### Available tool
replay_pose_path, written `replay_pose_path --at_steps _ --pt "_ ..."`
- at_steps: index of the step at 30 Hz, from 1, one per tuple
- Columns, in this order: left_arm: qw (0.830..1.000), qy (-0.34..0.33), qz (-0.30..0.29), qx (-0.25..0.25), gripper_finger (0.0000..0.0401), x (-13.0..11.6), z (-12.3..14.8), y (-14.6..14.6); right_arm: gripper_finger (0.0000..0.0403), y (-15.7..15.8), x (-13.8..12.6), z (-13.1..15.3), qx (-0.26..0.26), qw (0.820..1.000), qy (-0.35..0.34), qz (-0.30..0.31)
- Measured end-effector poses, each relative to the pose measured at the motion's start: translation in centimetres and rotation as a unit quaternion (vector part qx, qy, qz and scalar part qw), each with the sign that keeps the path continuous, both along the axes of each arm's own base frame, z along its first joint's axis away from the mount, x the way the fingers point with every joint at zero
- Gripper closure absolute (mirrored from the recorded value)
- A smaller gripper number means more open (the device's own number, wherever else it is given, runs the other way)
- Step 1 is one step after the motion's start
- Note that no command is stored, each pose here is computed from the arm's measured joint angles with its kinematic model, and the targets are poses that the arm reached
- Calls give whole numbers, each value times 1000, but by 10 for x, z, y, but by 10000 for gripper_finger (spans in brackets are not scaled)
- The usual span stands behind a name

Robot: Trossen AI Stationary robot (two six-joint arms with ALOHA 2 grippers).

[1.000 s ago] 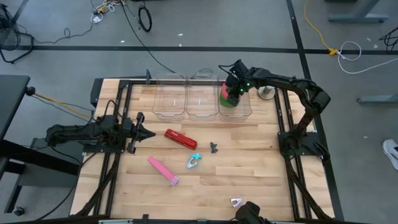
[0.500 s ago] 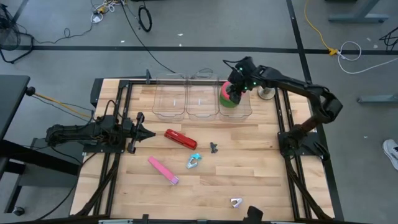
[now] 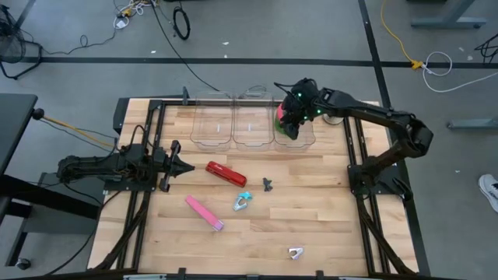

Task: Pick and place Stapler, Stapler remover, tape
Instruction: Put the black staple remover into the middle transparent bin

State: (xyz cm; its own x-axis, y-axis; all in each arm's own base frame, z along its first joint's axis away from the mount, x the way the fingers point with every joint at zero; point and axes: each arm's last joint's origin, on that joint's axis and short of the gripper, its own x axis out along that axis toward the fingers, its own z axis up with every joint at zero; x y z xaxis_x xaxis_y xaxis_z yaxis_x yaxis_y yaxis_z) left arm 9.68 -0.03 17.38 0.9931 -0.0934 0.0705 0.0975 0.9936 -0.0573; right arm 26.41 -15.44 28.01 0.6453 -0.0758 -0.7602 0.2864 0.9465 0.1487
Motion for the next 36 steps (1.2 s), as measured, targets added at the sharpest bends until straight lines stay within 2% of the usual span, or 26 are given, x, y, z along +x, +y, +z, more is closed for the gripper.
replay_pose_path --at_steps 7,13,24,33,36 --pt "1000 0 0 0 398 0 0 0 257 23 12 0 5 999 3 41" --pt "1000 0 0 0 398 0 0 0 257 50 21 -2 1 995 13 98" --pt "1000 0 0 0 398 0 0 0 257 101 31 -4 -11 978 34 206" --pt "1000 0 0 0 398 0 0 0 256 128 32 -7 -22 971 57 232" --pt "1000 0 0 0 398 0 0 0 256 135 30 -16 -23 971 54 232"
